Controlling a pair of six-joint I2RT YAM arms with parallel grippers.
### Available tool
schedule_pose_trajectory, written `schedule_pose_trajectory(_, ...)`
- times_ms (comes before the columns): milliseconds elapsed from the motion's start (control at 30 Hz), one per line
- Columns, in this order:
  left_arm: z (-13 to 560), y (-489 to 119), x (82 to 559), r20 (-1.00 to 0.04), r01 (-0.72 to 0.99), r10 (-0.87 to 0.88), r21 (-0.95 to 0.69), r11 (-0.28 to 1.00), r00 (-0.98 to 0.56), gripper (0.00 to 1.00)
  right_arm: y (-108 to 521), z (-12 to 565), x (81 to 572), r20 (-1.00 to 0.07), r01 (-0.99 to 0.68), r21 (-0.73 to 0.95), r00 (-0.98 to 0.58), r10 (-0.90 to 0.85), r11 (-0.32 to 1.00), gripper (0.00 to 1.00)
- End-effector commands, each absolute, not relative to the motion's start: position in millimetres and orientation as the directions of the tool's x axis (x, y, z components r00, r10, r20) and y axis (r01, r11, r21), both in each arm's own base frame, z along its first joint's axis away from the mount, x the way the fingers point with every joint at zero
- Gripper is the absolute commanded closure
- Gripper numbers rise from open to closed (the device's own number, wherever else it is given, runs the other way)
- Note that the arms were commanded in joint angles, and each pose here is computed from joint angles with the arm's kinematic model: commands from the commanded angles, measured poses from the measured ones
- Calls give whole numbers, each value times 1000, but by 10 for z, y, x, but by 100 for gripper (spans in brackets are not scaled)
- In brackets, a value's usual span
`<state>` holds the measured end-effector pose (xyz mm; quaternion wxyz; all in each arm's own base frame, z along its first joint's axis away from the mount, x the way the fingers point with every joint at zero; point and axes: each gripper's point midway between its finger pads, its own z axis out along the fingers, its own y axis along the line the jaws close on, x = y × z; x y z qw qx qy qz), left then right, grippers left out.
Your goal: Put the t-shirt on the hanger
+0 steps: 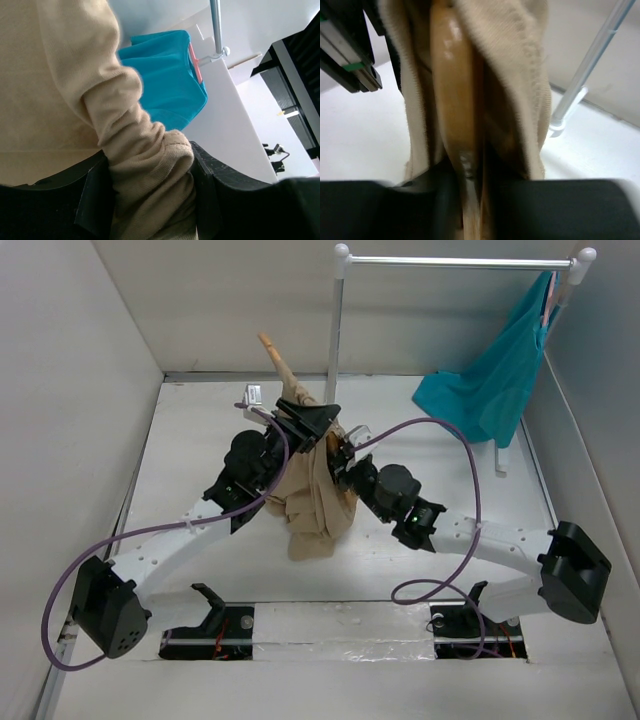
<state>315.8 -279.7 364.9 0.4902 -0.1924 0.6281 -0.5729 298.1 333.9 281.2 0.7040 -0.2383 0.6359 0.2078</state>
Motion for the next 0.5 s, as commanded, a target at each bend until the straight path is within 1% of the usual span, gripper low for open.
schedule_pose_trajectory(0, 3916, -2570, 3163, -427, 395, -835, -874, 283, -347, 100, 3285, 3485, 2813, -967, -636, 69, 148, 209, 768, 65)
schedule_pose_trajectory(67, 3980, -2510, 3160, -425, 403, -843, -871, 281, -329, 100, 3273, 3422, 2742, -973, -657, 81, 112, 204, 749, 50)
schedule_pose_trajectory(100, 4013, -2463, 3169, -424, 405, -848, -870, 282, -319, 100, 3221, 3396, 2746, -974, -654, 82, 106, 199, 752, 40)
schedule_pose_trajectory(200, 4111, -2393, 3151, -412, 424, -855, -867, 261, -315, 100, 3144, 3318, 2598, -972, -689, 134, 48, 229, 712, 34)
schedule_pose_trajectory(233, 4129, -2369, 3153, -407, 429, -858, -867, 254, -313, 100, 3085, 3323, 2551, -973, -701, 135, 40, 227, 700, 34)
schedule_pose_trajectory(333, 4178, -2376, 3137, -396, 439, -855, -869, 230, -335, 100, 2972, 3079, 2475, -983, -701, 141, -13, 185, 700, 35)
schedule_pose_trajectory(367, 4161, -2368, 3140, -395, 440, -851, -870, 224, -347, 100, 2905, 3108, 2439, -979, -703, 156, -16, 204, 694, 43)
schedule_pose_trajectory(400, 4201, -2371, 3110, -379, 455, -850, -870, 192, -366, 100, 2853, 2923, 2432, -981, -695, 161, -38, 188, 700, 84)
schedule_pose_trajectory(433, 4196, -2384, 3093, -371, 457, -848, -872, 177, -378, 100, 2809, 2857, 2440, -979, -687, 177, -50, 197, 705, 100)
schedule_pose_trajectory(467, 4211, -2418, 3063, -369, 466, -840, -870, 162, -398, 100, 2750, 2775, 2475, -975, -672, 206, -75, 211, 711, 100)
